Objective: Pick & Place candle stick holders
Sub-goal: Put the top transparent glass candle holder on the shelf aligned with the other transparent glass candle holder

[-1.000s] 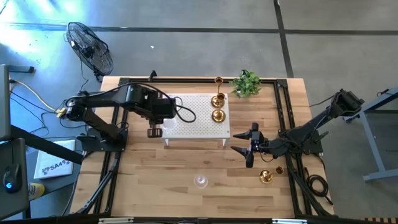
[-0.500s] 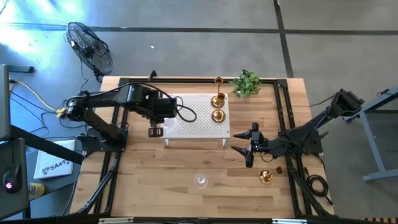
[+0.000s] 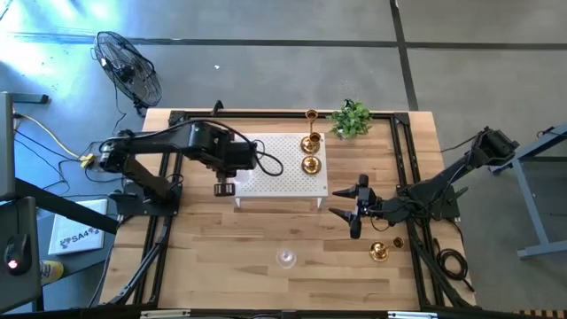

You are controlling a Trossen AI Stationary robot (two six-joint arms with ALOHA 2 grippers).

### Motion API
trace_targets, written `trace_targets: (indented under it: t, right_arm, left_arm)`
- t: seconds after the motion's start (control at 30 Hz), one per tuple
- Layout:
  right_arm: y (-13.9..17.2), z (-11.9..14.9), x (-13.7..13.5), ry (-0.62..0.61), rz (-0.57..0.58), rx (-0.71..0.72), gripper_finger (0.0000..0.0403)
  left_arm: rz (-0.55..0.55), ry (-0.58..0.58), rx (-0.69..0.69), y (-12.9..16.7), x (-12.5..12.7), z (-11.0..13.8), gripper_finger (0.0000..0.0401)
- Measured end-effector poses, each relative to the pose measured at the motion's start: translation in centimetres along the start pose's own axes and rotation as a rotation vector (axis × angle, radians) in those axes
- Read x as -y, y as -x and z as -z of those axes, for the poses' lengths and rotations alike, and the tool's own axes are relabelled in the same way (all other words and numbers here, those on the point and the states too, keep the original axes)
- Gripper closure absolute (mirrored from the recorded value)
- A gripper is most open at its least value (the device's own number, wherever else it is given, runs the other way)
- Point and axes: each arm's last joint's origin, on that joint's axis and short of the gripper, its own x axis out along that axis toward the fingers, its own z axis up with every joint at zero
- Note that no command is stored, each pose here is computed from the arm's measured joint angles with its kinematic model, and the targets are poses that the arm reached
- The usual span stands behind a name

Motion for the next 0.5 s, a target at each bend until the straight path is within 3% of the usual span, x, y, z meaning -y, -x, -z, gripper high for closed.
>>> trace_targets:
  t: [0.5]
  right_arm:
    - [0.0,-0.01,0.0,0.001,-0.001,0.0,0.0157]
  left_arm:
    - [0.027,-0.002,-0.012,-0.36,0.19,-0.3,0.0352]
